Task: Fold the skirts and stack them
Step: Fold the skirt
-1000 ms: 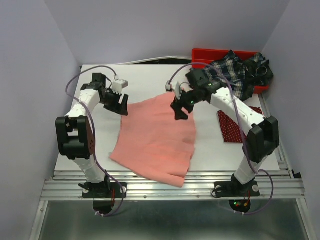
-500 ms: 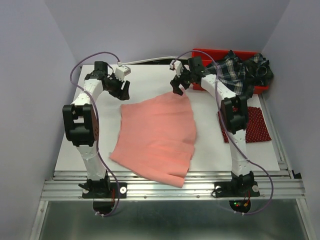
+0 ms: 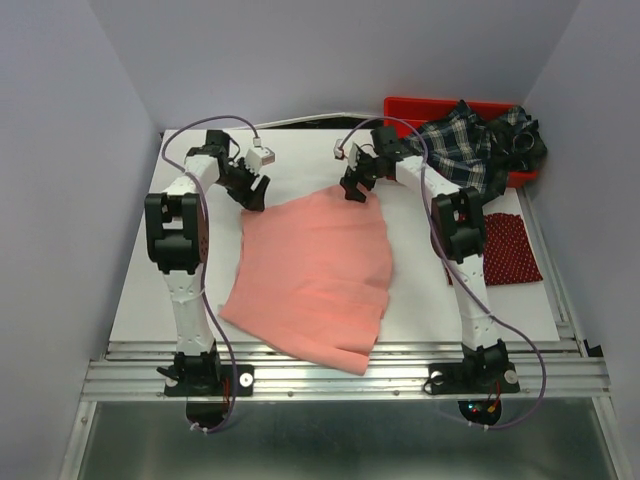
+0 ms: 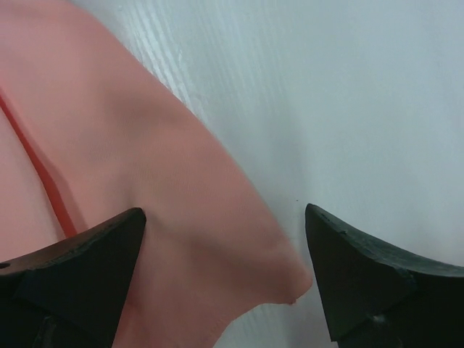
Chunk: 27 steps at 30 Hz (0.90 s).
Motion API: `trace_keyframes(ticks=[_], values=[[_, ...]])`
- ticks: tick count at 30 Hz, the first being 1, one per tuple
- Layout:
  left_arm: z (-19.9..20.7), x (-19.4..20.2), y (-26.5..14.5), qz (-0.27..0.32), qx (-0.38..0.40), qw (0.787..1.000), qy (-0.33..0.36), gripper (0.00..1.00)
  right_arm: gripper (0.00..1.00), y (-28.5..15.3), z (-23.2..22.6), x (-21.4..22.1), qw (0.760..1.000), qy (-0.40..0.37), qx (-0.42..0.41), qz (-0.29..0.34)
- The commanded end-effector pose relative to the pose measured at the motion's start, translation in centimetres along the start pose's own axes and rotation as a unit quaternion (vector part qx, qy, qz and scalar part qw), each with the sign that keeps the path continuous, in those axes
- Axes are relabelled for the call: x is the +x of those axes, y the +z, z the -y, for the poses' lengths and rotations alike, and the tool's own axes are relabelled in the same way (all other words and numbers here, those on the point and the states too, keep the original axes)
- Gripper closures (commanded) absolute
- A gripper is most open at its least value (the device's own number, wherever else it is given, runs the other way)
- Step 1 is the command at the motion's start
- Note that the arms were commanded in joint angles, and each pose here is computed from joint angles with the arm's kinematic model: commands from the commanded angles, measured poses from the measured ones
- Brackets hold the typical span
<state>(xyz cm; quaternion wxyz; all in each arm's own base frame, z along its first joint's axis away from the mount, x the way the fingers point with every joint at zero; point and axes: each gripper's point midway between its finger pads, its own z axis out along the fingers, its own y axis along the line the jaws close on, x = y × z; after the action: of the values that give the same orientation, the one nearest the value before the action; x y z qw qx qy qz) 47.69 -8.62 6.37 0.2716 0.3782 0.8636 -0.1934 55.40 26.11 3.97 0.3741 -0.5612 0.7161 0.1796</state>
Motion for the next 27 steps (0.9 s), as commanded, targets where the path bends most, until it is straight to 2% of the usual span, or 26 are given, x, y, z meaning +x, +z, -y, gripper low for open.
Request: trace_keyframes(ticks=[1,4,5,7,8,9,14,16,22,27], values=[[1.0,0.9,0.9,-0.028,0.021,0.999,0.023,0.28,0.22,0.5,-3.8,3.2,0.997,0.008,-0.063,-0.044],[0.8,1.4,1.5,-0.032,0.020,0.999,0.018,0.38,0.37,1.0,-3.7,4.1,0.997,0.011,-0.059,-0.056],[0.9,1.8,1.8,-0.036,0.025,0.999,0.021,0.45,0.49,1.3,-3.8,4.0,0.997,0.006,-0.057,-0.059],[0.9,2.0,2.0,-0.038,0.024,0.999,0.022,0.55,0.65,1.4,-3.0,4.0,0.997,0.005,-0.042,-0.065],[1.0,2.3,2.1,-0.041,0.024,0.999,0.021,0.64,0.89,1.4,-2.3,4.2,0.997,0.014,-0.023,-0.073],[1.0,2.4,2.1,-0.042,0.025,0.999,0.024,0.67,0.98,1.5,-1.8,4.3,0.997,0.016,-0.010,-0.075],[1.6,2.0,1.6,-0.027,0.024,0.999,0.021,0.90,0.99,0.6,4.3,1.6,0.991,0.005,0.122,-0.054],[0.9,0.8,1.1,-0.007,-0.003,1.000,0.010,1.00,0.99,-0.4,7.3,-1.5,0.984,-0.004,0.177,-0.016],[-2.9,-4.6,-2.3,0.066,-0.111,0.992,-0.014,1.00,0.99,-5.2,14.0,-8.8,0.946,-0.031,0.316,0.058],[-4.9,-8.4,-6.3,0.115,-0.156,0.981,-0.007,1.00,0.99,-10.7,16.4,-14.3,0.913,-0.068,0.389,0.105]])
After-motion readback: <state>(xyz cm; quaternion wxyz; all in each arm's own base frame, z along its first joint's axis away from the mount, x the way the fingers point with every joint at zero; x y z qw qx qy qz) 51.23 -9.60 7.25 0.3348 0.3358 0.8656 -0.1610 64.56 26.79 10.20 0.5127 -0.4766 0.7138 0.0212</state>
